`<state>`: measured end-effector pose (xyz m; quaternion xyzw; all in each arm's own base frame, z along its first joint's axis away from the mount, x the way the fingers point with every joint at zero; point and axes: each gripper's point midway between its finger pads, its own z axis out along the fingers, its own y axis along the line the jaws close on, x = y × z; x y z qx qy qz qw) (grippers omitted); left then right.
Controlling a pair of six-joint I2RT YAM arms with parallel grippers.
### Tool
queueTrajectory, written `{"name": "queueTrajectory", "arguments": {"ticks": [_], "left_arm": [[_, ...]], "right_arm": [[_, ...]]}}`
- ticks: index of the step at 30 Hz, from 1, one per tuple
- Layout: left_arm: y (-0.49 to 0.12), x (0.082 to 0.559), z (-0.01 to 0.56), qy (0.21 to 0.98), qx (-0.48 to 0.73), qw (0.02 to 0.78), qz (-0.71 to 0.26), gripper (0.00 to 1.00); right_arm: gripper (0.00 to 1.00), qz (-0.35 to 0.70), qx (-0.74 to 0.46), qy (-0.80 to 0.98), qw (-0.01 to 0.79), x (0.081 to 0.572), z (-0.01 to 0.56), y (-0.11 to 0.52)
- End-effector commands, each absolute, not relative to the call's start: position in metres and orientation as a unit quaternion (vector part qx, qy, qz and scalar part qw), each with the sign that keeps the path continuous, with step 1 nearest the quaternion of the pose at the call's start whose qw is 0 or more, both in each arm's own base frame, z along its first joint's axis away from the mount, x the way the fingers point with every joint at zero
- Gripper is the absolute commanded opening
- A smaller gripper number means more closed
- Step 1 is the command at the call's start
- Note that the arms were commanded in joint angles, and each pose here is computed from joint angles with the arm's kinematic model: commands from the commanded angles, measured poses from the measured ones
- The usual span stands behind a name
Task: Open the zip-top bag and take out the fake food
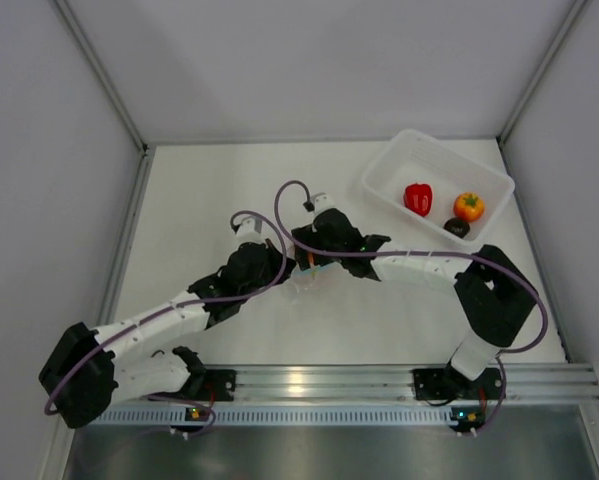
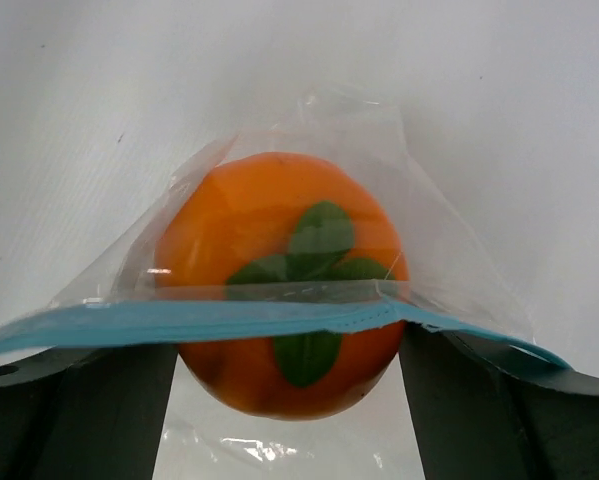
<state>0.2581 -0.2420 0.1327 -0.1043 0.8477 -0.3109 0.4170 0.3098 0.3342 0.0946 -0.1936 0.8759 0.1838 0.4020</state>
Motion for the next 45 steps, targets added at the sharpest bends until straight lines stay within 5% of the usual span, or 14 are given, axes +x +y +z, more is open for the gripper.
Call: {"name": "queueTrajectory", "arguments": {"ticks": [1,10,20,30,36,45], "left_arm": [[-0.231,0.262,0.141,0.837,-0.111,0.443,-0.3,0.0],[-0.215,0.264,0.136,0.841,-0.105,0.464,-0.258,0.0],[-0.222,0.259,0.131,0.848,-0.095,0.447,-0.271,0.0],[-0.222,0.259,0.124,0.852,-0.1,0.439,-0.267,0.0],[-0.222,0.261,0.123,0.852,-0.117,0.436,-0.265,0.0],[-0.205,0.261,0.133,0.85,-0.139,0.448,-0.238,0.0]], "right_arm": [[0.61,0.188,-0.216,0.878,0.384,0.281,0.101,0.331],[0.6,0.296,-0.311,0.841,0.33,0.209,0.122,0.345],[0.6,0.352,-0.321,0.804,0.356,0.19,0.153,0.341],[0.56,0.431,-0.202,0.73,0.491,0.208,0.257,0.326],[0.55,0.5,-0.151,0.686,0.506,0.206,0.315,0.311],[0.57,0.221,-0.011,0.78,0.585,0.302,0.312,0.181]]}}
